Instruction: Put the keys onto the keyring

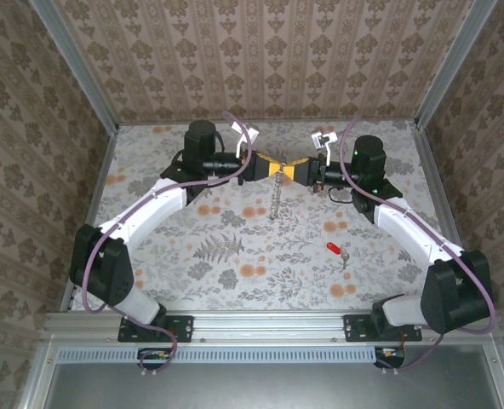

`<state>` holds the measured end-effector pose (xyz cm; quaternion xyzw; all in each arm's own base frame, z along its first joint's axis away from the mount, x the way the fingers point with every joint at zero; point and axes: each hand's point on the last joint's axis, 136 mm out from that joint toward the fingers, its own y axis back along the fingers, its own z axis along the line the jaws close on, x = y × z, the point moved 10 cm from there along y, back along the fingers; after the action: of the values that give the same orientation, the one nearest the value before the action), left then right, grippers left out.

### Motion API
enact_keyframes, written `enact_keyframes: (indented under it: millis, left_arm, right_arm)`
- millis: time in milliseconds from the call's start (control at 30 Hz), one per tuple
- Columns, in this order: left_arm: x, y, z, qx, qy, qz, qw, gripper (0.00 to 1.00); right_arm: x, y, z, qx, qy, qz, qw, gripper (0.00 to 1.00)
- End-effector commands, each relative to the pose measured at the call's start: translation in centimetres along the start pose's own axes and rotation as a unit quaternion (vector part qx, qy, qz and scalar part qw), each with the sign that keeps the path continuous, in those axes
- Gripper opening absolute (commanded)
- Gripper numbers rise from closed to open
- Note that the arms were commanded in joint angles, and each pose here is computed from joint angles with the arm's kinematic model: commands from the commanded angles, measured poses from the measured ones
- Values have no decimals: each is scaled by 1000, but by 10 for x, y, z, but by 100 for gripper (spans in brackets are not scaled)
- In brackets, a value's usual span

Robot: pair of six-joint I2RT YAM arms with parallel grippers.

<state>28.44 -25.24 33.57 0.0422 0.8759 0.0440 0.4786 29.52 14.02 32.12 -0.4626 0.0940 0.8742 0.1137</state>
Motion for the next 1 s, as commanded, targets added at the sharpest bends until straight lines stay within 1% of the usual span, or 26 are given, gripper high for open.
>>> enact_keyframes:
  millis: [0,67,167,300,367,467,700,867,967]
  left_arm:
    - [-16,9,-13,-13,-33,-23,999,7]
    - [-22,19,-13,-32,-32,-43,998,26]
    - [-29,32,-16,-49,-36,-63,996,52]
    - [-36,43,-20,-72,-30,-90,993,66]
    - [-40,47,-21,-78,-26,-103,991,70]
    - [-46,47,-24,-70,-27,-113,991,73]
    - [-59,45,-31,-38,-49,-125,990,73]
    - [-70,43,-37,-21,-69,-131,989,73]
    - [-78,39,-40,-7,-79,-137,987,72]
  right_arm:
    - [-9,5,13,10,38,-12,999,0]
    - [-13,8,14,14,48,-20,999,0]
    - [-19,12,20,24,70,-35,997,0]
    - [-31,18,33,28,111,-71,991,0]
    - [-36,21,40,31,132,-96,986,0]
    - [-46,24,49,22,156,-129,979,0]
    - [-68,23,70,-1,195,-187,963,0]
    - [-79,21,81,-8,205,-236,950,0]
    - [-85,15,84,-21,205,-250,946,0]
